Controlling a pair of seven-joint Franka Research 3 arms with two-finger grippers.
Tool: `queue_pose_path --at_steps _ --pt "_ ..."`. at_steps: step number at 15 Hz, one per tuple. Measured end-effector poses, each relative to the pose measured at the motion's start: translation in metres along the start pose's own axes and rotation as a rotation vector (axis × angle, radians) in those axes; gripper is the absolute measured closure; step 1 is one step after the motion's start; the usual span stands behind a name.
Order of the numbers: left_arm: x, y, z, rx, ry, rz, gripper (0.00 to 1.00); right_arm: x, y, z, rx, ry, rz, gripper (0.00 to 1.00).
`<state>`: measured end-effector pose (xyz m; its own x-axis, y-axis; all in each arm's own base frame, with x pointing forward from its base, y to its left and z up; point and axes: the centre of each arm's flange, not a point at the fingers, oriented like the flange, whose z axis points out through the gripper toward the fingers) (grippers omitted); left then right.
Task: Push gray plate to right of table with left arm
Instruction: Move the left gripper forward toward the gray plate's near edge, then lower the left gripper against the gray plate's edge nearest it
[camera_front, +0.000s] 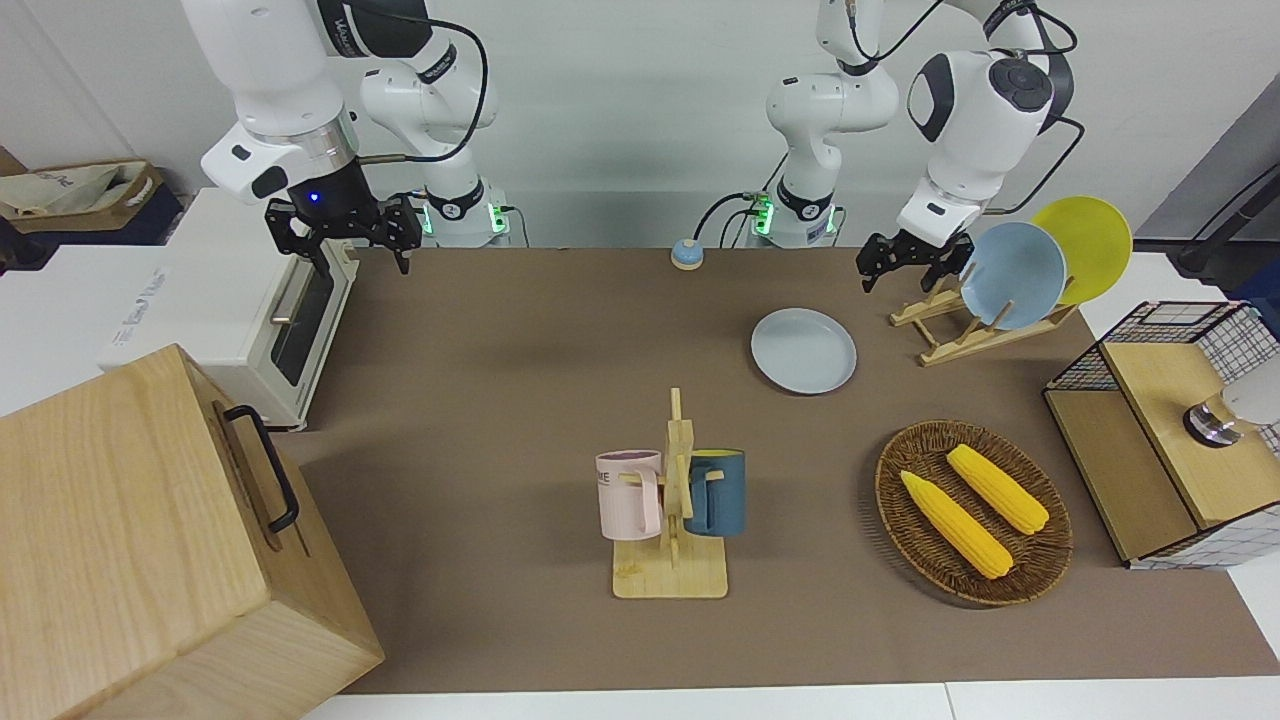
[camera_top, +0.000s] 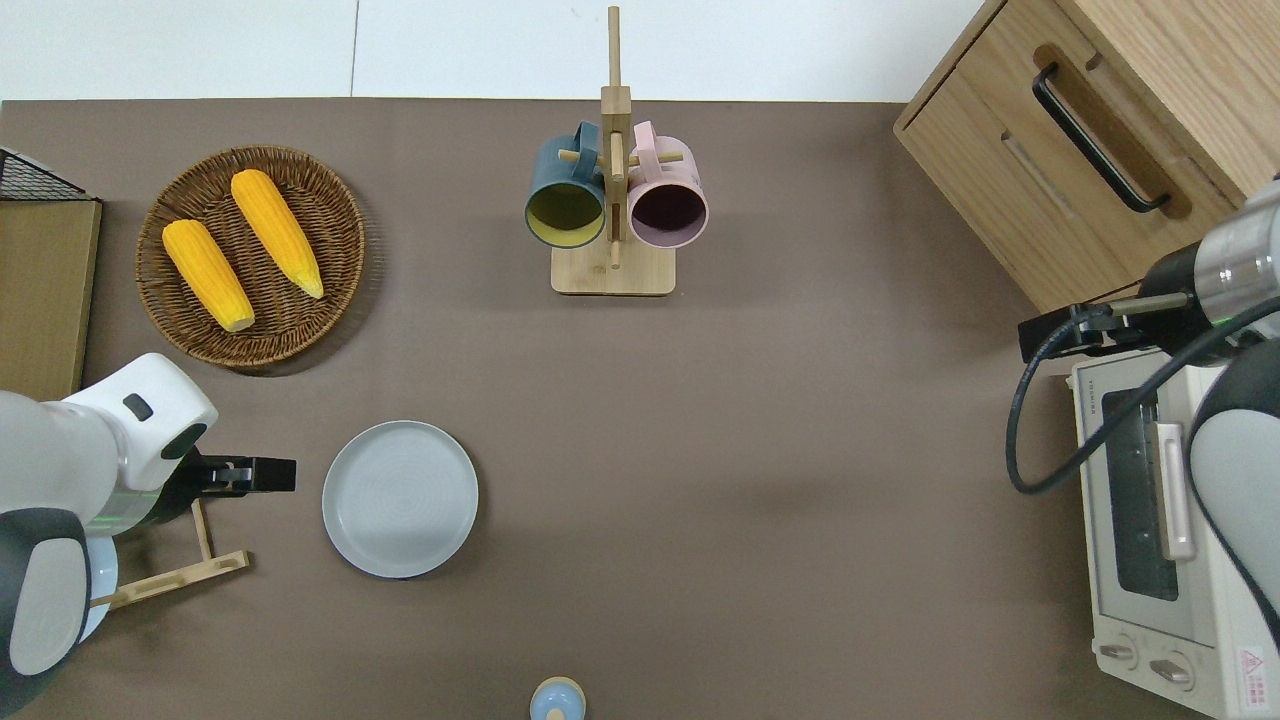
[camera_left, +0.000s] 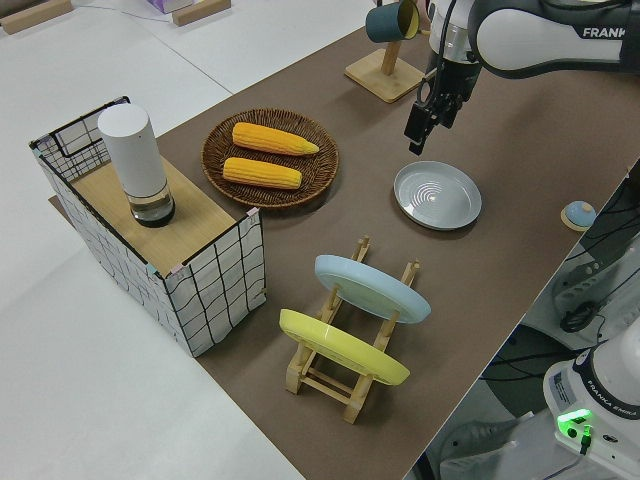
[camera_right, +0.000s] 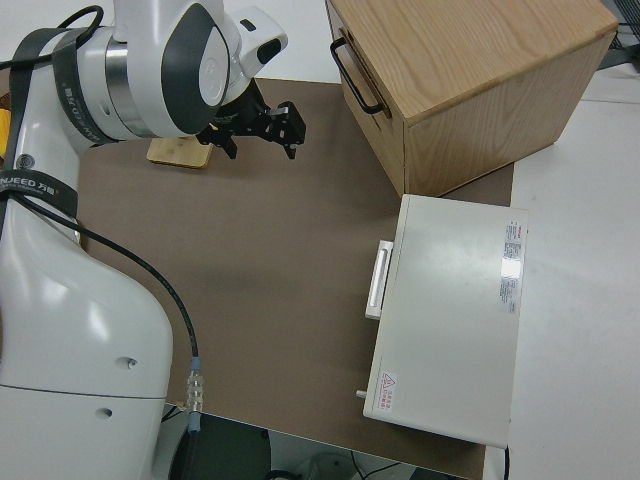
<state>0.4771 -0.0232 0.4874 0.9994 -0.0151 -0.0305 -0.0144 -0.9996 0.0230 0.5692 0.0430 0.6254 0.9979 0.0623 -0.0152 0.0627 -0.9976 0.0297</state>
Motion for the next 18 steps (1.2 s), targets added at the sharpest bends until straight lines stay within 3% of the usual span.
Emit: queue_pose_path --at_steps 10,18 --pt "-0.014 0.000 0.034 0.004 0.011 -0.047 0.00 0.000 0.000 0.000 0.000 0.000 0.000 0.01" --pt "-0.023 0.003 0.067 0.008 0.017 -0.056 0.00 0.000 0.000 0.000 0.000 0.000 0.000 0.01"
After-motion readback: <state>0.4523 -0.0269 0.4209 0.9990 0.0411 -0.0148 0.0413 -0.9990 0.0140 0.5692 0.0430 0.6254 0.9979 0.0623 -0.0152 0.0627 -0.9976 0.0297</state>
